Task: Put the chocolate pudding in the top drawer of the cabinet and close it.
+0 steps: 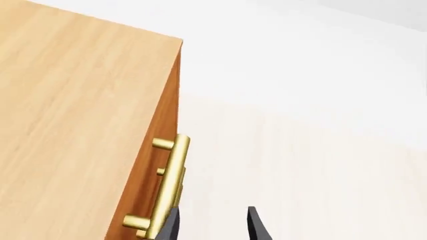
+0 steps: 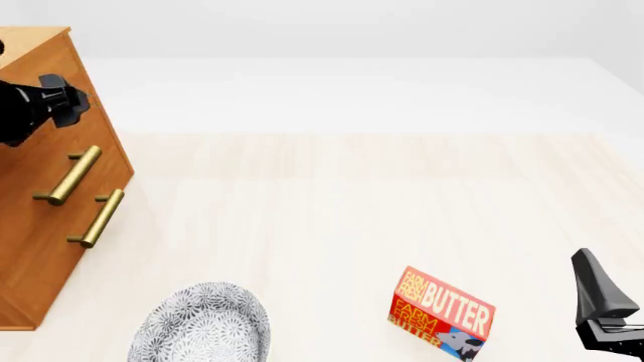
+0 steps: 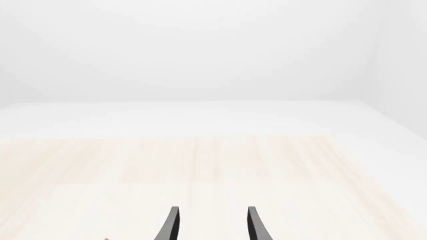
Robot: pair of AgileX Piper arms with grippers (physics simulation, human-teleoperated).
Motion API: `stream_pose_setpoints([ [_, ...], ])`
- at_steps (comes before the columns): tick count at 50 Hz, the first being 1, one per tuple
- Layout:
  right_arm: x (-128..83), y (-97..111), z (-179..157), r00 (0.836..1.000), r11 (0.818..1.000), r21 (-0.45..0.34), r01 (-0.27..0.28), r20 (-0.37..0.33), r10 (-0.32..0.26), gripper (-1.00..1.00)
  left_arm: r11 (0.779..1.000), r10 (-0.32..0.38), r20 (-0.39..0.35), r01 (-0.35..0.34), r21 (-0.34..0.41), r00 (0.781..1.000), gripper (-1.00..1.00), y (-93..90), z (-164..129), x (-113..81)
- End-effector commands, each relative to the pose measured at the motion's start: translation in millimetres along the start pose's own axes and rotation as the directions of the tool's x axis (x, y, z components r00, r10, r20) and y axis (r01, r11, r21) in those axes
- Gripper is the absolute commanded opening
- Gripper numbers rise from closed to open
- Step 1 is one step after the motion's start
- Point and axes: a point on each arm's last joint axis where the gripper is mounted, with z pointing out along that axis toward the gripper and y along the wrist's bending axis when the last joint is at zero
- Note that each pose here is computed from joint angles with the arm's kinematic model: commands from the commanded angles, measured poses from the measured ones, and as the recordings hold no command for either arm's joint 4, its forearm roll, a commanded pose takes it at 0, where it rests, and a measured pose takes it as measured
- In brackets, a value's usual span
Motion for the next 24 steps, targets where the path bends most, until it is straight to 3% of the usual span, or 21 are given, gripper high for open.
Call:
stream_pose_setpoints([
  [1, 0, 0, 0, 1.0, 1.0, 0.0, 0.0, 0.0, 0.0, 1.0, 1.0, 0.017, 0.059, -0.017, -0.002, 0.998, 1.0, -2.6, -33, -9.7],
  [24, 0, 0, -1, 1.0, 1.0, 0.002, 0.0, 0.0, 0.0, 1.0, 0.995, 0.057, 0.143, -0.069, 0.078, 0.988, 1.0, -20.6, -79, -24.7],
])
